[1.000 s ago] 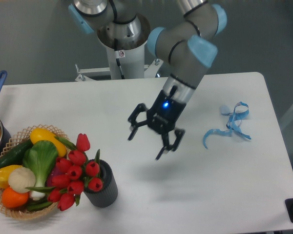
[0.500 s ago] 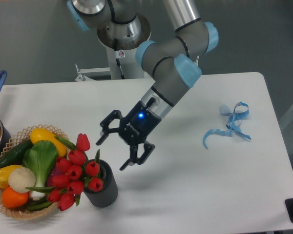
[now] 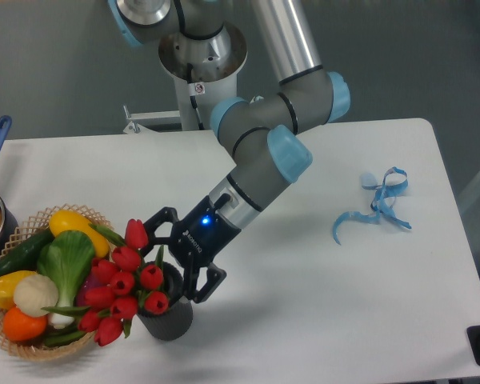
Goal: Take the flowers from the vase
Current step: 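Lower the gripper around the tulip stems and close it, then lift the gripped tulips upward out of the black vase, then carry the tulip bunch away from the vase toward the blue ribbon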
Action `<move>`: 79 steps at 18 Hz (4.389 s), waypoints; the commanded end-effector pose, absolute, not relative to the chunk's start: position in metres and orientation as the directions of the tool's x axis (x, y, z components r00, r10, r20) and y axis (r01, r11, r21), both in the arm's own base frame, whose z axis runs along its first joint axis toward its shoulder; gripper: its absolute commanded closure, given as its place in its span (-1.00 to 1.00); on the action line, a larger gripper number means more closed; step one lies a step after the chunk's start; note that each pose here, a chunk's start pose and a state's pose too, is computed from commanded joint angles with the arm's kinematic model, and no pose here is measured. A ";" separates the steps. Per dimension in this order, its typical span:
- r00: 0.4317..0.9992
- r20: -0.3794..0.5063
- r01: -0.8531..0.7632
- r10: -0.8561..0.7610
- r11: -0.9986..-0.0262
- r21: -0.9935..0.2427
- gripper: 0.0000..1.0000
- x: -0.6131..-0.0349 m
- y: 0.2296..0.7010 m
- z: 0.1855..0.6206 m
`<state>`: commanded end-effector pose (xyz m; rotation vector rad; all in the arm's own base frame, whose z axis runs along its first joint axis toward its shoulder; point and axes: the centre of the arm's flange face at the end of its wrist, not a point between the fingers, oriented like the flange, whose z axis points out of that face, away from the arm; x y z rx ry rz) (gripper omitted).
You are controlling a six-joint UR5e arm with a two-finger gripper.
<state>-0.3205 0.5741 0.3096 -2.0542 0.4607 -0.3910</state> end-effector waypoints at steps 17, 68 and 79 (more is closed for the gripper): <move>0.879 0.078 -0.167 -0.471 -0.456 -0.874 1.00 -0.321 0.574 0.320; 0.979 -0.198 -0.139 0.041 -0.577 -0.805 0.91 -0.540 0.397 0.461; 0.939 -0.305 -0.020 0.158 -0.860 -0.510 0.94 -0.510 0.346 0.416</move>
